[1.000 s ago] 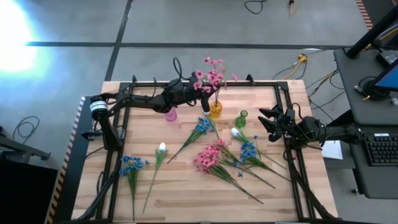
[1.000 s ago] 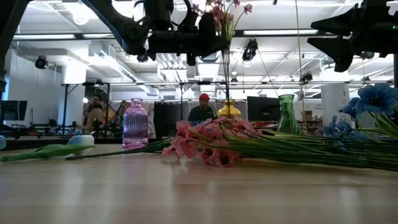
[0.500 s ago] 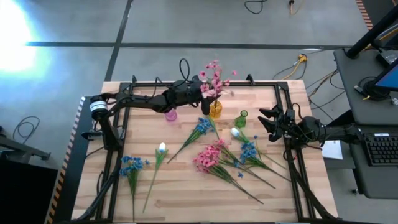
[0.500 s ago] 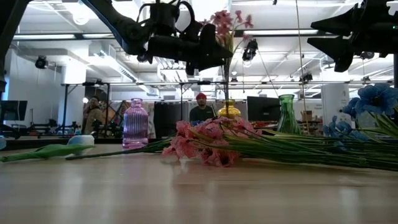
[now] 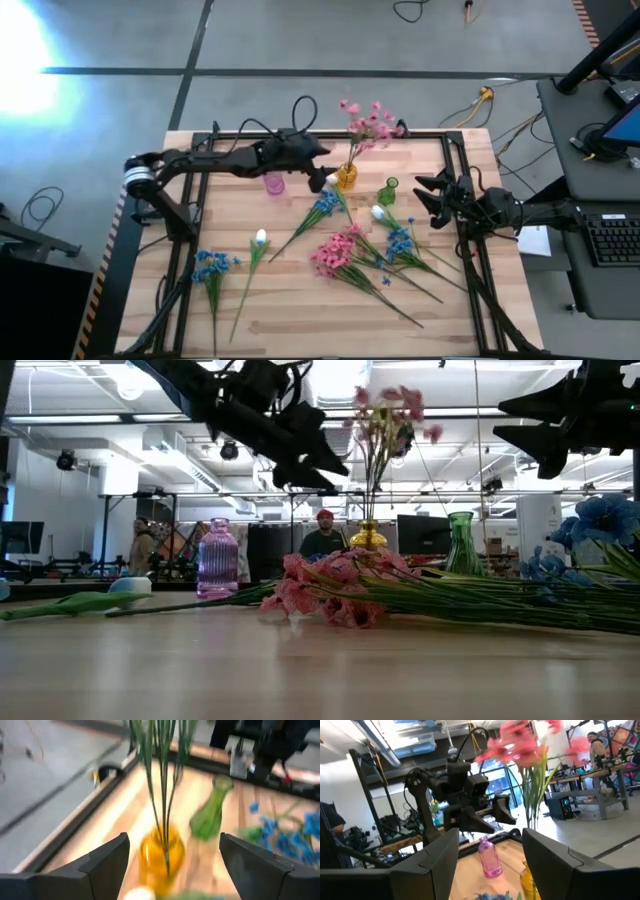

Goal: Sort flowers into vase by color
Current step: Put the bottom left white tulip into the violet vase

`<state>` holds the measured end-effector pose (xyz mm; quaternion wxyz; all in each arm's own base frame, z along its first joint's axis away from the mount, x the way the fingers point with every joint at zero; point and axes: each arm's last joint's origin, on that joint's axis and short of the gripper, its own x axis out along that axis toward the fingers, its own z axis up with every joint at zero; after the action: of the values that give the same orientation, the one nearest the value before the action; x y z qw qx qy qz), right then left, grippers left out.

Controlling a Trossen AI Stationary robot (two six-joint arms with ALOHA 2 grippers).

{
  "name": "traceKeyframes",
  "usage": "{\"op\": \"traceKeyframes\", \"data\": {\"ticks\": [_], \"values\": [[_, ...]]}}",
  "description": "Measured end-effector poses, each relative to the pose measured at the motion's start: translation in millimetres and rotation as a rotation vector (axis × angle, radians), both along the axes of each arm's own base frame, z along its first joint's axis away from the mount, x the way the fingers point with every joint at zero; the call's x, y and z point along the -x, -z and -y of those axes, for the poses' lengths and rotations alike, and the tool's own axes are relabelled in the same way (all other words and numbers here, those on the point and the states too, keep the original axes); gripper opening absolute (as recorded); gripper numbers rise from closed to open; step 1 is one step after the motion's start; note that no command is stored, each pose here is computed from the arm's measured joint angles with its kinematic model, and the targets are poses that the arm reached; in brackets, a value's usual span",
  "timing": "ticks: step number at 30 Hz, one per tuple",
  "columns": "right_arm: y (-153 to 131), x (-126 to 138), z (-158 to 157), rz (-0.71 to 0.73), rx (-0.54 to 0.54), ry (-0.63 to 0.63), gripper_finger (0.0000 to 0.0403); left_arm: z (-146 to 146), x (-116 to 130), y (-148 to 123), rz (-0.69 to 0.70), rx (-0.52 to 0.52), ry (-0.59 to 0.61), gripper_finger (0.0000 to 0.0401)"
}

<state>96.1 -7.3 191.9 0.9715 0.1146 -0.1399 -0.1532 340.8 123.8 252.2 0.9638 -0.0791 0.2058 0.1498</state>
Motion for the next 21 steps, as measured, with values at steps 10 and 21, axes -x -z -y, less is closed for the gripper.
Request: {"op": "traceKeyframes", "data": {"ticks": [10, 21], "values": [[3.4, -3.2, -0.1, -0.031, -0.033, -0.008, 0.021, 39.4, 20.8, -3.7, -0.208, 0.165, 0.031, 0.0288], [3.3, -10.6, 0.4, -0.029, -0.07, 0.012, 0.021, 88.7, 29.5, 4.0, -0.379, 0.328, 0.055, 0.0287]]}}
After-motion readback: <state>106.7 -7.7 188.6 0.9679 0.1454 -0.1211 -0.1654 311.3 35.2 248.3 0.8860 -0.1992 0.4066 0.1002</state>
